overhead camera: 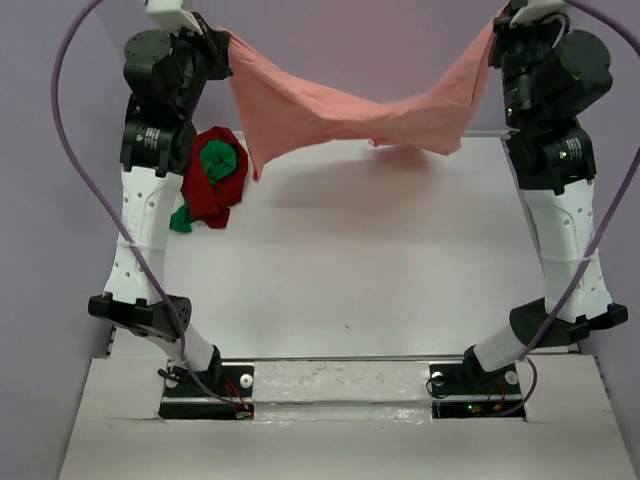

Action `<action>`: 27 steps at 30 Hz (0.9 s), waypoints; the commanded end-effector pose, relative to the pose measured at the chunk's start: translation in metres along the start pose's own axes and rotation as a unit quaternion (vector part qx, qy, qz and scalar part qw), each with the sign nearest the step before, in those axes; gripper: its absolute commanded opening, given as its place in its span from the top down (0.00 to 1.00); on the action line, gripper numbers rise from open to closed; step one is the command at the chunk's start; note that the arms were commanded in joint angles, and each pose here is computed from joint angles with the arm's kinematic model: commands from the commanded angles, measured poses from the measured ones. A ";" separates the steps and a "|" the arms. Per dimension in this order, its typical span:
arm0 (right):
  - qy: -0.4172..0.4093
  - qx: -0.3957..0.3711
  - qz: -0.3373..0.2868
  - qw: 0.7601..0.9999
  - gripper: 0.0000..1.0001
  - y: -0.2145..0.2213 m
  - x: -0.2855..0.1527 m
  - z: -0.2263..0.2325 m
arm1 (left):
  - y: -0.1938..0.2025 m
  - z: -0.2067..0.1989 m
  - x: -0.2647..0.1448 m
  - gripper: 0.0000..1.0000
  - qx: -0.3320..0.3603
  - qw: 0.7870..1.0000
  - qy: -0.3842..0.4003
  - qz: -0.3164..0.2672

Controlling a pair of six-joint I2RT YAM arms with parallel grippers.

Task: Fold and stack the t-shirts
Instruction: Flatten the tshirt out

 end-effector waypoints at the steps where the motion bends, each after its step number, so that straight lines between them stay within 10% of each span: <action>1: -0.020 0.017 0.123 0.992 1.00 0.092 -0.008 0.030 | 0.074 -0.001 0.006 1.00 -0.016 0.997 -0.013 0.072; 14: -0.029 0.043 0.295 0.954 1.00 0.168 -0.112 0.058 | 0.181 -0.024 -0.068 1.00 -0.017 0.979 -0.023 0.200; 27: 0.010 -0.016 0.190 0.982 1.00 0.151 0.008 0.076 | 0.155 -0.001 0.018 1.00 0.004 0.984 -0.058 0.166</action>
Point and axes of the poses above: each gripper's point midway between its finger pads, its own x axis out along the fingers, its own z axis along the line the jaws close on, y = z × x, the point moved 2 cm from there along -x, back along the fingers, and after that the axes turned 5 degrees about x, right-handed, at the moved point
